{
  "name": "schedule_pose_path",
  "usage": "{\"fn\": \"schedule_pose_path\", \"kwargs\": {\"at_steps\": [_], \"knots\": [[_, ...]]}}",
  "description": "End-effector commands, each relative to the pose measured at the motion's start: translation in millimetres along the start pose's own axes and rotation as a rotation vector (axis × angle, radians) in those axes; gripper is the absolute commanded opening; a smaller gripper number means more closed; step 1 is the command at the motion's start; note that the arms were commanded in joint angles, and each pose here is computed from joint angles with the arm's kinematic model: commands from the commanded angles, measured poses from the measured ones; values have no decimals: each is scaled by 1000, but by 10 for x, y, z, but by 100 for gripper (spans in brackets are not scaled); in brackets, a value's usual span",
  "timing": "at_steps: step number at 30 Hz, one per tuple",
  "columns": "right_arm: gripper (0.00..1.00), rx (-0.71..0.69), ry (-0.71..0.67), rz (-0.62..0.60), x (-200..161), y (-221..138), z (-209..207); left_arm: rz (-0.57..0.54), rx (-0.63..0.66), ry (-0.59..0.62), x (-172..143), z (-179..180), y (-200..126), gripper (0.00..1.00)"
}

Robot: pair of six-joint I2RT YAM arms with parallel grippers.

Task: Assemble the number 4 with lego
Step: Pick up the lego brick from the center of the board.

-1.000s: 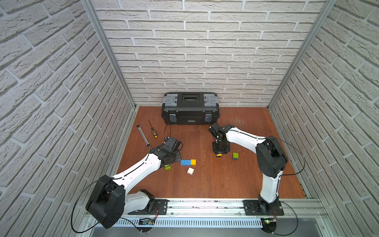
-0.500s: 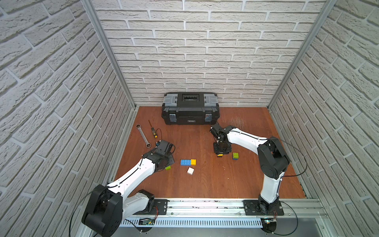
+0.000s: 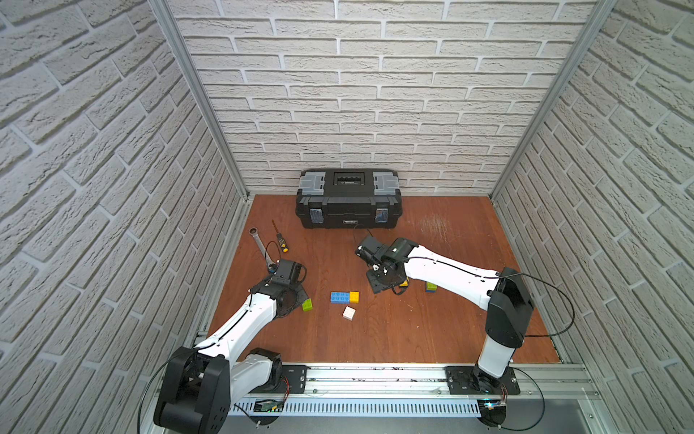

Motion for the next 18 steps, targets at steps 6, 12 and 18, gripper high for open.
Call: {"fn": "schedule_pose_path", "kwargs": {"at_steps": [6, 12, 18], "knots": [[55, 113, -90, -21, 118, 31, 689, 75, -61, -30, -103, -55, 128, 7], [58, 171, -133, -16, 276, 181, 1157, 55, -71, -121, -113, 56, -28, 8], [62, 224, -166, -26, 453, 318, 1552, -246, 100, -329, 266, 534, -759, 20]]}}
Point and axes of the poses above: each gripper's point midway between its finger pads, its own y axis out along the fingers, its own z axis along the line the jaws close on, x = y × z, the point moved 7 cm from there along -y, back along the fingers, and after that the axes turned 9 degrees about -y, right-handed, at the moved point
